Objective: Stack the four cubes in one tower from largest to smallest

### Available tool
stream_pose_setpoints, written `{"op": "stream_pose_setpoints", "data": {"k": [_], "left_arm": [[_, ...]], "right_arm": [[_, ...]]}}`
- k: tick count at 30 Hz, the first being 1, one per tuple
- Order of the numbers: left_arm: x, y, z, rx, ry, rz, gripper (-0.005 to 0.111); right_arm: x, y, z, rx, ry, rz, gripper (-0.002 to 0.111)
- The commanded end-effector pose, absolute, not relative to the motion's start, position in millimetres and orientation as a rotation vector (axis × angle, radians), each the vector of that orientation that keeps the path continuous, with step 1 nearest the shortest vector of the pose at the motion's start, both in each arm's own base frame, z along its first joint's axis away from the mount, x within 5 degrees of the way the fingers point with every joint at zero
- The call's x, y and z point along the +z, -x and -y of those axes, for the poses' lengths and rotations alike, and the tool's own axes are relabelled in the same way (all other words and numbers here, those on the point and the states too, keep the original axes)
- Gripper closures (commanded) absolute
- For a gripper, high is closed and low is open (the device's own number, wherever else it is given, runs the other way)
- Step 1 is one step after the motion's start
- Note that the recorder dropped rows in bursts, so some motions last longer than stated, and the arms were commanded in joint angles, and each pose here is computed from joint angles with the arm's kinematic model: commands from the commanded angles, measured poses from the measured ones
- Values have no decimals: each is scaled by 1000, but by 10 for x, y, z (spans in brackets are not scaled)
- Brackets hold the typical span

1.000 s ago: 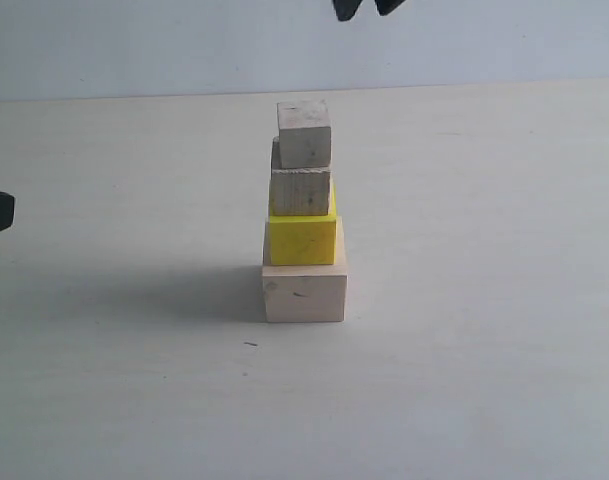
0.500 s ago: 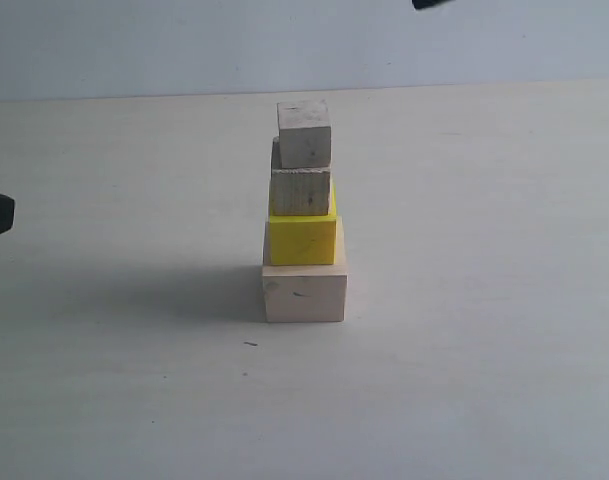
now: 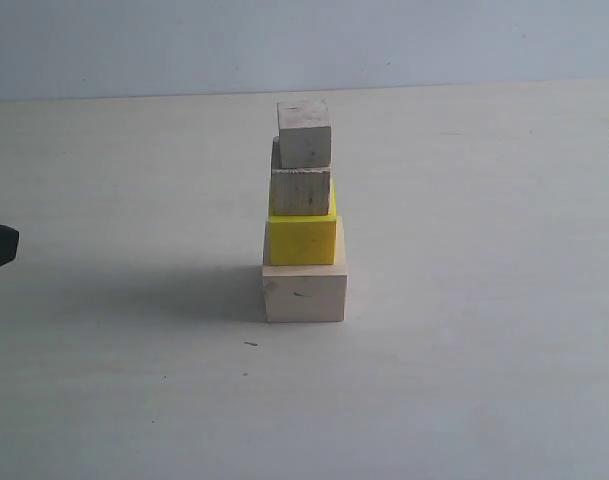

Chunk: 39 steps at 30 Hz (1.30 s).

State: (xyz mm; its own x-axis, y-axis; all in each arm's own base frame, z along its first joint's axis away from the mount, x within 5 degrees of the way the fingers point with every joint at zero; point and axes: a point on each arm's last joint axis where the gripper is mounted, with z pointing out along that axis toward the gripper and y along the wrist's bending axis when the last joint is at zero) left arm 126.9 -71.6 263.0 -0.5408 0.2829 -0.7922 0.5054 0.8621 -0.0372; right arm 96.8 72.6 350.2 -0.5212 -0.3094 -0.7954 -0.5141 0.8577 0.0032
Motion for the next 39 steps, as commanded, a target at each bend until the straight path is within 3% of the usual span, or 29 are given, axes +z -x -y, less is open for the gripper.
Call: {"op": "stream_pose_setpoints", "data": {"k": [1,16,26,39], "left_arm": [[2633,-1272,710,-335,-553,-2162,107],[2726,-1197,642,-333,-521,-2102,107],[3134,-652,184,-191,-210,-1742,107],[3244,-152,49,37,21,-1484,107]], "right_arm": [[3507,-929,-694,305,601,-2145,108],[3508,-928,-694,306,601,-2145,108],[3507,-926,-696,311,600,-2147,108],[3507,-925,-697,313,598,-2148,108]]}}
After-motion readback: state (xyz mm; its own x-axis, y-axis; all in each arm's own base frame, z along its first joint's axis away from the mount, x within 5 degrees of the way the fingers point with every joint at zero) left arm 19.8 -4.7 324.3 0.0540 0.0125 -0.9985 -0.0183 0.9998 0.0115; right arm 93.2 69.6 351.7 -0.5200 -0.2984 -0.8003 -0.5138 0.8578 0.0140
